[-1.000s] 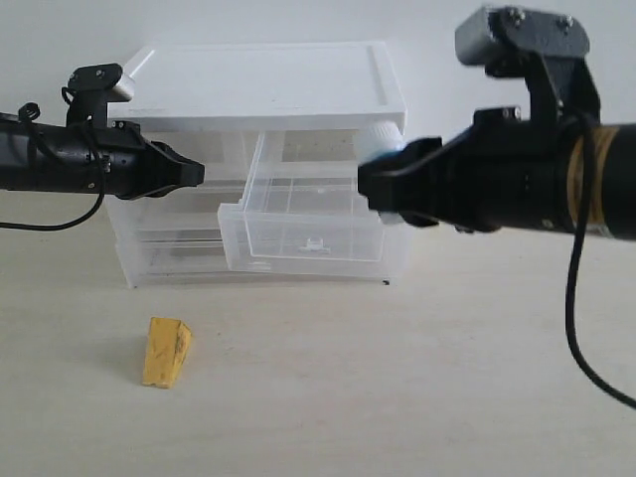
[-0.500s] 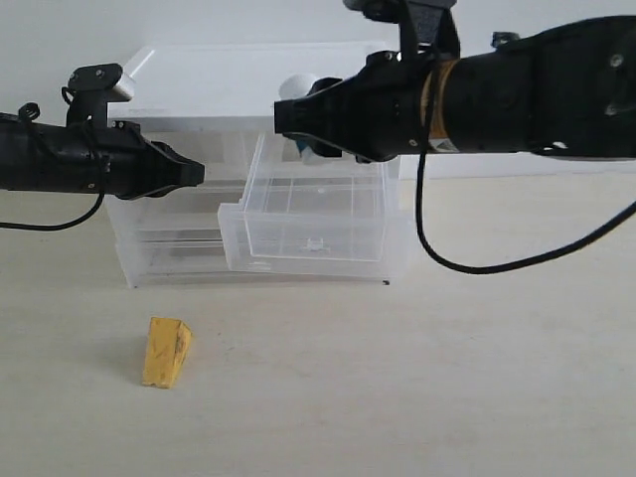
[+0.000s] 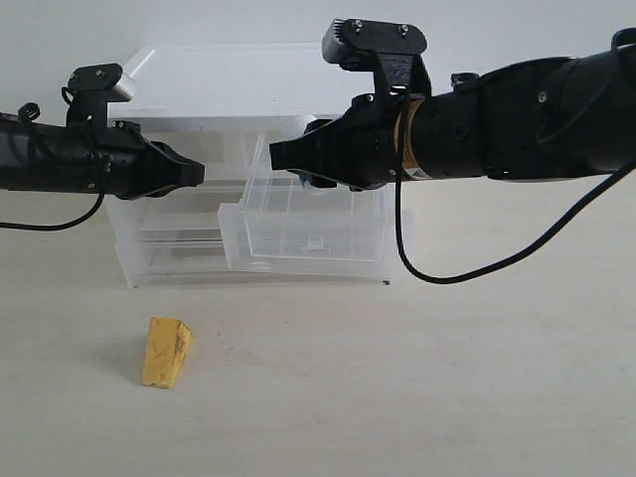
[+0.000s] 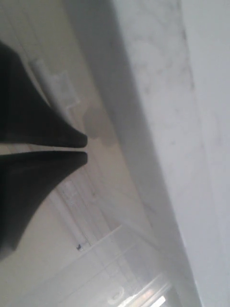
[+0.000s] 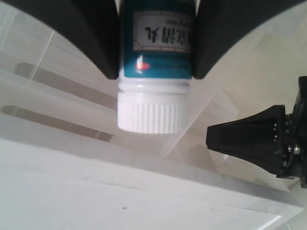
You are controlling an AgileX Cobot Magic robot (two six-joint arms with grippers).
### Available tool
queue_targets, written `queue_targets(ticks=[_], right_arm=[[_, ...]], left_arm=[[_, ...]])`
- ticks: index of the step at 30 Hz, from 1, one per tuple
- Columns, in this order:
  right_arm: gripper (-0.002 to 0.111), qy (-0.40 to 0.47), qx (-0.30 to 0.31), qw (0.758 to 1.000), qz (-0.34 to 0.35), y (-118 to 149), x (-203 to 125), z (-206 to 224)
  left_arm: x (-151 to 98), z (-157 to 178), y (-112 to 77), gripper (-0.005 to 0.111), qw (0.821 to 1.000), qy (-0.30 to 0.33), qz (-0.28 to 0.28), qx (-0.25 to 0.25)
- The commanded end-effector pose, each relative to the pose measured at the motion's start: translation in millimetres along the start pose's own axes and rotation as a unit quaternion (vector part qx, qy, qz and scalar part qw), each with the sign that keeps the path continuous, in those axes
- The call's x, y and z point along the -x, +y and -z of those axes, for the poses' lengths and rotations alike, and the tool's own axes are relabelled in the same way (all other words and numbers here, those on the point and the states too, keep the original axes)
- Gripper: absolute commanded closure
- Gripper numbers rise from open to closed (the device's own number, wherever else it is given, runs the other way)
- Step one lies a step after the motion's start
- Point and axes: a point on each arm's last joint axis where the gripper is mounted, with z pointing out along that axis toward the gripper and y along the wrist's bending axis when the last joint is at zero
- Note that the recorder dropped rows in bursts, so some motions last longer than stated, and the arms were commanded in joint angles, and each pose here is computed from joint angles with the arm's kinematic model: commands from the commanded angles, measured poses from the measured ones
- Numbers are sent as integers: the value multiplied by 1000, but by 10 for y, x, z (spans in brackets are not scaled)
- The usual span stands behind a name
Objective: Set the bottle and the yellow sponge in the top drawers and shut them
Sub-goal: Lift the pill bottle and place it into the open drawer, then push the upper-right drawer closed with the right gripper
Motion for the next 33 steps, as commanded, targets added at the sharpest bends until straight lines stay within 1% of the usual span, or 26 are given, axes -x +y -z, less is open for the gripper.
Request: queue_targets(ticks=[1,2,3,4,6,7,14,16,17,19,21,22,23,24,27,33], right_arm=[[107,0,-8,1000,1,-15,5,-19],[104,0,-8,1000,2,-15,5,-18],[89,1,-8,1000,3,-16,1,-22],[80,1,-8,1000,2,-16,1,-22],[66,1,-8,1000,-6,-16,1,-22],[63,1,-8,1000,-6,-16,1,-22],[63,-1,-5,1000,-1,-7,14,-9],[63,-9,11,1000,-1,37,63,43],[64,-21,45,999,-2,124,138,133],[64,-29,76,997,-7,224,239,292],[64,-9,110,994,-8,332,292,478],[64,7,146,988,-39,419,305,586],[64,21,174,983,-45,475,275,648],[64,31,189,980,-53,502,240,689],[64,47,188,979,-59,490,125,722],[64,95,133,983,-84,324,-319,663]], left_arm=[[47,11,143,103,998,-11,22,50],[47,11,141,103,998,-11,22,49],[47,11,141,103,998,-11,22,49],[47,11,141,103,998,-11,22,49],[47,11,141,103,998,-11,22,49],[47,11,141,103,998,-11,22,49],[47,11,141,103,998,-11,22,49],[47,11,141,103,998,-11,22,49],[47,11,141,103,998,-11,22,49],[47,11,141,103,998,-11,22,49],[47,11,144,103,998,-11,22,51],[47,11,144,103,998,-11,22,51],[47,11,144,103,998,-11,22,51],[47,11,144,103,998,-11,22,51],[47,11,144,103,998,-11,22,51],[47,11,144,103,998,-11,22,51]])
